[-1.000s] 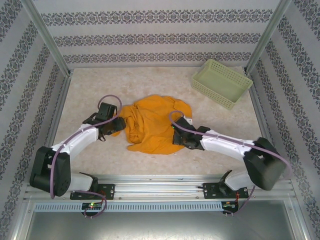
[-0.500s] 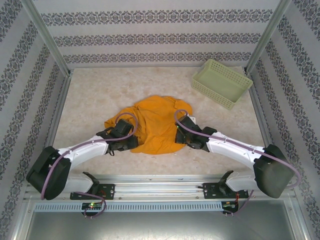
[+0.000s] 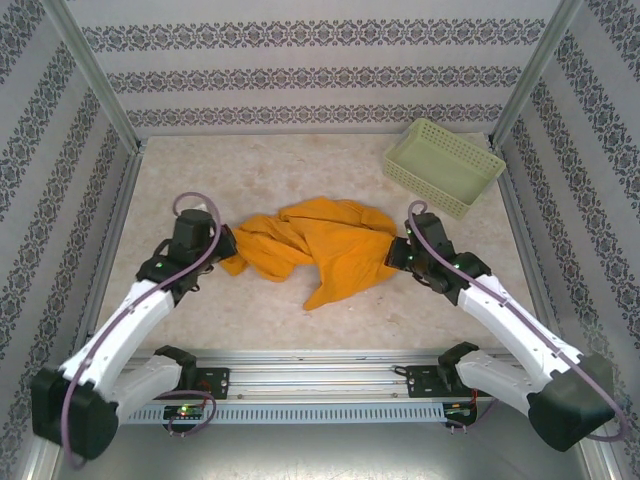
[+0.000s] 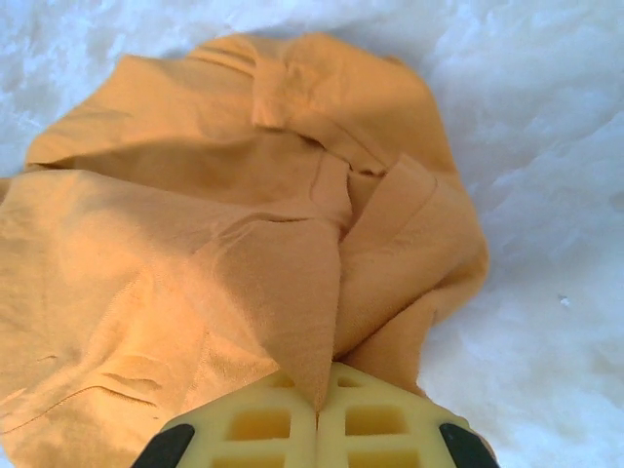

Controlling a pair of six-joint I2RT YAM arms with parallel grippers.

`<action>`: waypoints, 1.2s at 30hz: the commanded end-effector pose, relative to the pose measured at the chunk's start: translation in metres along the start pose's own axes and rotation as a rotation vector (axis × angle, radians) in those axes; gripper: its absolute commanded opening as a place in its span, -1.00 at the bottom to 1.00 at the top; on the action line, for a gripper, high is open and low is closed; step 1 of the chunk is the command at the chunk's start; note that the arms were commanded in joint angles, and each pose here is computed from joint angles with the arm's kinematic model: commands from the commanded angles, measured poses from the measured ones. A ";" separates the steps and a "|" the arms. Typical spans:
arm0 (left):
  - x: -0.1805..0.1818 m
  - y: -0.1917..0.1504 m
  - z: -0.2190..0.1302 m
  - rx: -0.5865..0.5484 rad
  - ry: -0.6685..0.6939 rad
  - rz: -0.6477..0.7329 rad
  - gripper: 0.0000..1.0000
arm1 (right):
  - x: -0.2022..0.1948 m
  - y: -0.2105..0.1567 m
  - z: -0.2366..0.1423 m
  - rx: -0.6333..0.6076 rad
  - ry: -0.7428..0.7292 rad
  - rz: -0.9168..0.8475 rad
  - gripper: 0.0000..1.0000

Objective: Fold the inside-out t-shirt

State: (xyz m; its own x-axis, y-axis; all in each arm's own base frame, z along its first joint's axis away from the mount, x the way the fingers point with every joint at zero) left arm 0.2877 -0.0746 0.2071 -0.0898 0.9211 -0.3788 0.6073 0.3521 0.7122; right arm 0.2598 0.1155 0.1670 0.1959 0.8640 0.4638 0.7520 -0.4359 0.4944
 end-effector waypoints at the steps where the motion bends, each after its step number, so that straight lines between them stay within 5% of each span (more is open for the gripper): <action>1: 0.023 0.030 -0.037 -0.158 0.143 0.030 -1.00 | -0.003 0.016 -0.004 -0.001 -0.001 -0.003 -1.00; 4: 0.057 0.037 -0.047 -0.200 0.321 -0.045 -1.00 | -0.015 0.036 0.011 -0.012 -0.062 0.046 -1.00; 9: 0.084 0.045 -0.010 -0.103 0.312 -0.201 -1.00 | -0.018 0.062 0.059 0.026 -0.152 0.040 -1.00; 14: 0.069 0.046 0.052 0.063 0.207 -0.183 -1.00 | 0.000 0.070 0.115 0.135 -0.163 0.005 -0.21; 19: 0.061 0.029 0.081 0.146 0.120 -0.212 -1.00 | 0.015 0.054 0.098 0.095 -0.163 -0.111 0.37; 27: 0.065 0.028 0.080 0.126 0.129 -0.210 -1.00 | 0.048 -0.050 0.083 0.189 -0.056 -0.183 0.43; 36: 0.065 0.028 0.076 0.119 0.133 -0.202 -1.00 | 0.029 -0.057 0.121 0.212 -0.154 -0.128 0.38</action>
State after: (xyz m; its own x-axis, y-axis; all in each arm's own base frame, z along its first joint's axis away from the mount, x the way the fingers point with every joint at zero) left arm 0.3582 -0.0197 0.1471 -0.3328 0.8524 -0.4033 0.6790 0.5134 0.5247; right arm 0.2816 0.1983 0.0674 0.1293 0.9494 0.2861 0.9082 -0.2292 0.3501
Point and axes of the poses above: each hand's point on the last joint's axis, 136 mm out from that joint toward the fingers, its own z axis out along the fingers, its own x axis along the line the jaws close on, y = z × x, the point moved 2 cm from there along -z, back along the fingers, and after that the axes turned 7 degrees about z, right-handed, at the moved point
